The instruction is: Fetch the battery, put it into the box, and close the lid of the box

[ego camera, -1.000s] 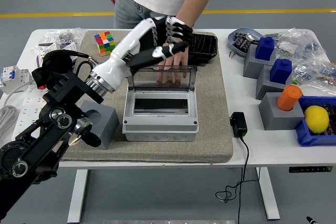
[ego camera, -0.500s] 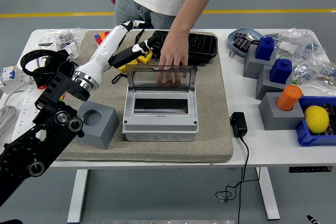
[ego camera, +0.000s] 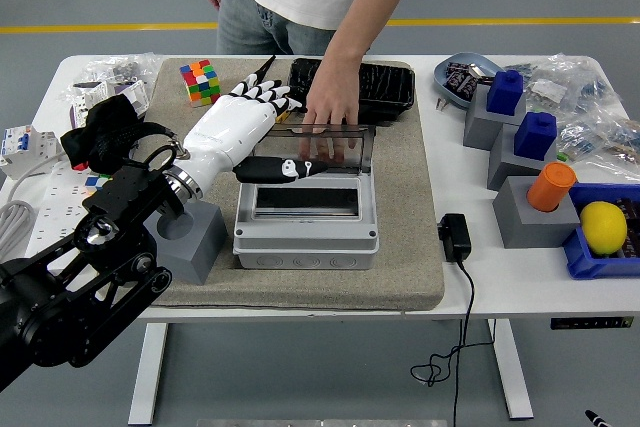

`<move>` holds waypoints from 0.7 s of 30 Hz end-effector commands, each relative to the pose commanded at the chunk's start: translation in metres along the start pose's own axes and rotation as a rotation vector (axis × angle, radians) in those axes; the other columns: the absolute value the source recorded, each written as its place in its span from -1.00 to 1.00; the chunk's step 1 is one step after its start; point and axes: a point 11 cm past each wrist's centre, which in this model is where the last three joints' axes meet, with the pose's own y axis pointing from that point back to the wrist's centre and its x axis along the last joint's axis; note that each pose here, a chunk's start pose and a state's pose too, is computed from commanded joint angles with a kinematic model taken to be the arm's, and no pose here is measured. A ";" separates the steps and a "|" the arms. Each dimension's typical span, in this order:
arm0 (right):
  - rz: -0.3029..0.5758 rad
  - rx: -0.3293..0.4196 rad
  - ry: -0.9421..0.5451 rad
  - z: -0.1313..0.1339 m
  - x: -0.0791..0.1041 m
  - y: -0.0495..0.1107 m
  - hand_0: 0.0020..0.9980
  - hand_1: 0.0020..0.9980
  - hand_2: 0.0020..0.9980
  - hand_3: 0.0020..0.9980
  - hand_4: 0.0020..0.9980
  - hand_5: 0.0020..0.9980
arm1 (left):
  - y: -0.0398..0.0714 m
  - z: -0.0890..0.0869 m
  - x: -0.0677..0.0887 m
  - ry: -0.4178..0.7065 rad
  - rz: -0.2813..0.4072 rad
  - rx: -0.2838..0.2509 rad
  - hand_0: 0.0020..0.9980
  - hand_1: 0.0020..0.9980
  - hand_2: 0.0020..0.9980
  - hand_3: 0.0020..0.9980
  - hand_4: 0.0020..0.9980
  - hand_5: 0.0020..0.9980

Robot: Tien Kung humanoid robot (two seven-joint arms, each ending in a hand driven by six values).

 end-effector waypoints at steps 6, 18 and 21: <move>0.003 0.002 0.000 -0.001 0.001 0.000 0.61 0.57 0.52 0.56 1.00 1.00 | -0.003 -0.005 -0.002 -0.009 -0.011 0.014 1.00 1.00 0.88 0.52 1.00 1.00; 0.007 0.005 -0.009 -0.003 0.003 -0.001 0.62 0.57 0.52 0.57 1.00 1.00 | 0.003 0.002 -0.011 -0.007 -0.045 -0.013 1.00 1.00 0.81 0.46 1.00 1.00; 0.007 0.006 -0.011 -0.004 0.003 -0.001 0.62 0.57 0.52 0.57 1.00 1.00 | 0.006 0.007 -0.012 -0.006 -0.050 -0.031 1.00 1.00 0.81 0.46 1.00 1.00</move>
